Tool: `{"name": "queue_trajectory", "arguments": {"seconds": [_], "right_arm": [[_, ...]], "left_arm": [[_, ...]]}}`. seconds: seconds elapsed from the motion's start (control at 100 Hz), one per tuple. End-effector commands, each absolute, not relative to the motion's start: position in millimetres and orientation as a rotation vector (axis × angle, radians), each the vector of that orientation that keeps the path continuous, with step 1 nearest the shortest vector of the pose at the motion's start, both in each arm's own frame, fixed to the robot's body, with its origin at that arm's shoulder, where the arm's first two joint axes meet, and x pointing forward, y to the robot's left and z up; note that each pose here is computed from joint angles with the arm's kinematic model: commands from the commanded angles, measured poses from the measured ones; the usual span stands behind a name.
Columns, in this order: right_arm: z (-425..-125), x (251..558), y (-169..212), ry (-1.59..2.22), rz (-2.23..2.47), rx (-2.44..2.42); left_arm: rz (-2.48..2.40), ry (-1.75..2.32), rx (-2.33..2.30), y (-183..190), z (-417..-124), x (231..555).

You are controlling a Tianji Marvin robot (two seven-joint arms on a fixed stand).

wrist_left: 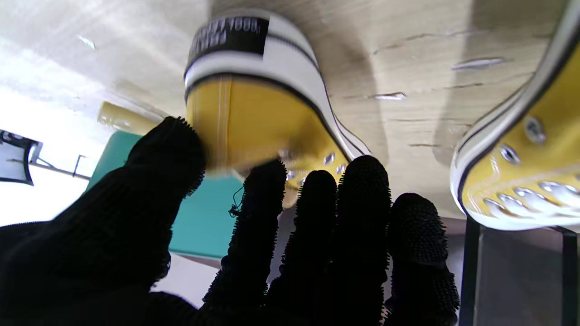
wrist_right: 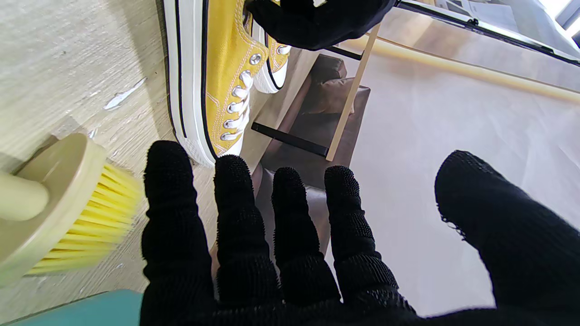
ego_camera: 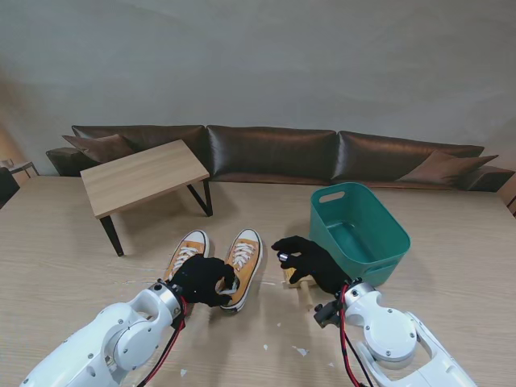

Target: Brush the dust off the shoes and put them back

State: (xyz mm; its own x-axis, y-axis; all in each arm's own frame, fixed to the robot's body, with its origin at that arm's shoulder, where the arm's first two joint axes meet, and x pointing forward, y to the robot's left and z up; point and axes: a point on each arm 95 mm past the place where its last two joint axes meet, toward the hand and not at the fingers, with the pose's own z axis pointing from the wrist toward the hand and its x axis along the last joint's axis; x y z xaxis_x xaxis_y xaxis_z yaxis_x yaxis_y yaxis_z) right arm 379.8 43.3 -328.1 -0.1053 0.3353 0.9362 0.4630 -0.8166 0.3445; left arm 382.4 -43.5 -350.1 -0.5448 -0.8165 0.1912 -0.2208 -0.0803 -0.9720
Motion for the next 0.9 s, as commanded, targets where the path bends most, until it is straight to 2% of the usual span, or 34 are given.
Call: {"name": "queue_trajectory", "arguments": {"seconds": [0.0,0.53,0.89], "right_arm": [[-330.9,376.6,46.9,-0.923,-2.053,-2.029],[-328.3,369.5,52.6,-0.970,-2.069,-2.007],[-319.0,348.7,63.3,-1.076,-2.257,-2.105]], "left_arm": [[-1.693,1.718,-1.117,-45.0,-340.6,382.2],[-1.892,1.429,-1.354,-21.2,-294.0,377.7],[-1.962,1.270,-1.611,-4.1,-304.9,373.8]]}}
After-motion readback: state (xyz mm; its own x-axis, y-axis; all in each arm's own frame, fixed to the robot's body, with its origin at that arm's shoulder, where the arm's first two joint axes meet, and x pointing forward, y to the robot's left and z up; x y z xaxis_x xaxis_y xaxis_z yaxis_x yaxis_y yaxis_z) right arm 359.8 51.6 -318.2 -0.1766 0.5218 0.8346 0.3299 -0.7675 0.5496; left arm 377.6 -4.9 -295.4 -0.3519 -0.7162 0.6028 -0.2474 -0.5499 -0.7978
